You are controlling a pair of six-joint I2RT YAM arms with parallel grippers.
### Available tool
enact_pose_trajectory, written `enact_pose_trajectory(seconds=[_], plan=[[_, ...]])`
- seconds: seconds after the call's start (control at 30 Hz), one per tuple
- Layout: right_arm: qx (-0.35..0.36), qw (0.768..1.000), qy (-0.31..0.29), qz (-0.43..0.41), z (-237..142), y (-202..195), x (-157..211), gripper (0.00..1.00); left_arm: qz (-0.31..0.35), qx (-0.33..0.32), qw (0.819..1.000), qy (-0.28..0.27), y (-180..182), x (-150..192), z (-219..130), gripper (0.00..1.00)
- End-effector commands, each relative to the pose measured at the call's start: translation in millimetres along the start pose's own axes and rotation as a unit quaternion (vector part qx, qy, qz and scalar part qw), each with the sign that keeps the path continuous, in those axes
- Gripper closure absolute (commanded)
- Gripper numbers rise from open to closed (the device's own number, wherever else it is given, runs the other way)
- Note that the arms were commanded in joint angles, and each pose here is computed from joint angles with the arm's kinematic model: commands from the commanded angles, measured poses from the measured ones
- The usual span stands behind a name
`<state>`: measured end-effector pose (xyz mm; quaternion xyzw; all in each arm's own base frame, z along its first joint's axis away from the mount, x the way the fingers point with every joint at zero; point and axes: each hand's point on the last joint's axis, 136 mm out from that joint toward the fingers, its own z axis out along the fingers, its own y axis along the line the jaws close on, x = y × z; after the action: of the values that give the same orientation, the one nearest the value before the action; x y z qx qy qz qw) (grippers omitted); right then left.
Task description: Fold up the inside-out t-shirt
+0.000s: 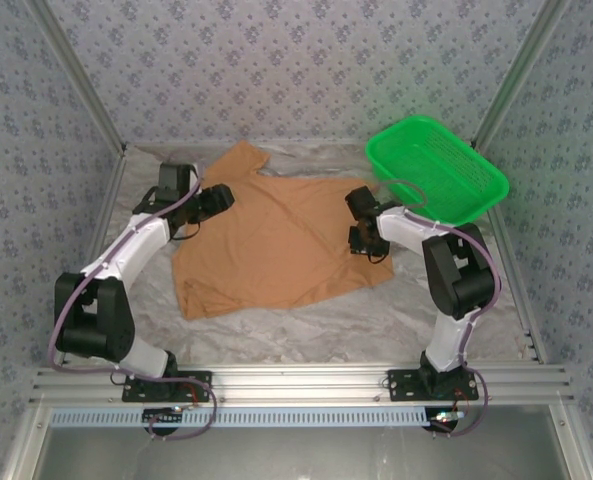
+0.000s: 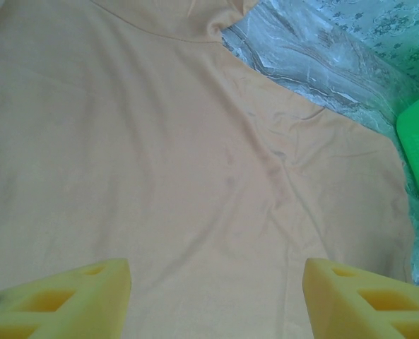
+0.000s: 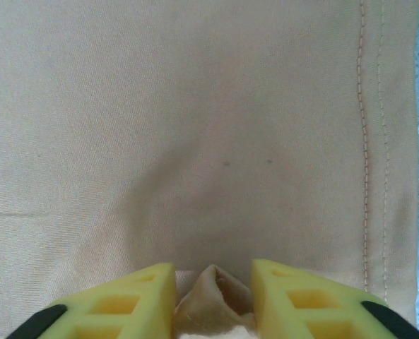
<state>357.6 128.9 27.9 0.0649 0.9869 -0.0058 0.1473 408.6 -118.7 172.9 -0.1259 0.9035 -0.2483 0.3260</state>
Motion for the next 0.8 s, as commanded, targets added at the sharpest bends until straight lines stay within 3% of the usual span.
enact_pose_trajectory(seconds=[0.0,0.13,0.33,0.53,0.77], plan=[[0.02,1.0,-0.009,0.004,-9,-8,3,0.69,0.014,-0.006,1.0,0.0,0,4,-10,0.35],[0.022,1.0,-0.017,0.001,-18,-12,2,0.8,0.014,-0.01,1.0,0.0,2,7,-13,0.35],[0.026,1.0,-0.013,0.0,-37,-25,18,0.88,0.009,-0.026,0.999,0.024,13,29,-26,0.35],[0.024,1.0,0.007,0.006,-57,-41,61,0.88,-0.017,-0.076,0.991,0.111,46,101,-52,0.35],[0.017,0.999,0.032,0.031,-67,-59,117,0.88,-0.067,-0.141,0.973,0.171,89,176,-83,0.35]])
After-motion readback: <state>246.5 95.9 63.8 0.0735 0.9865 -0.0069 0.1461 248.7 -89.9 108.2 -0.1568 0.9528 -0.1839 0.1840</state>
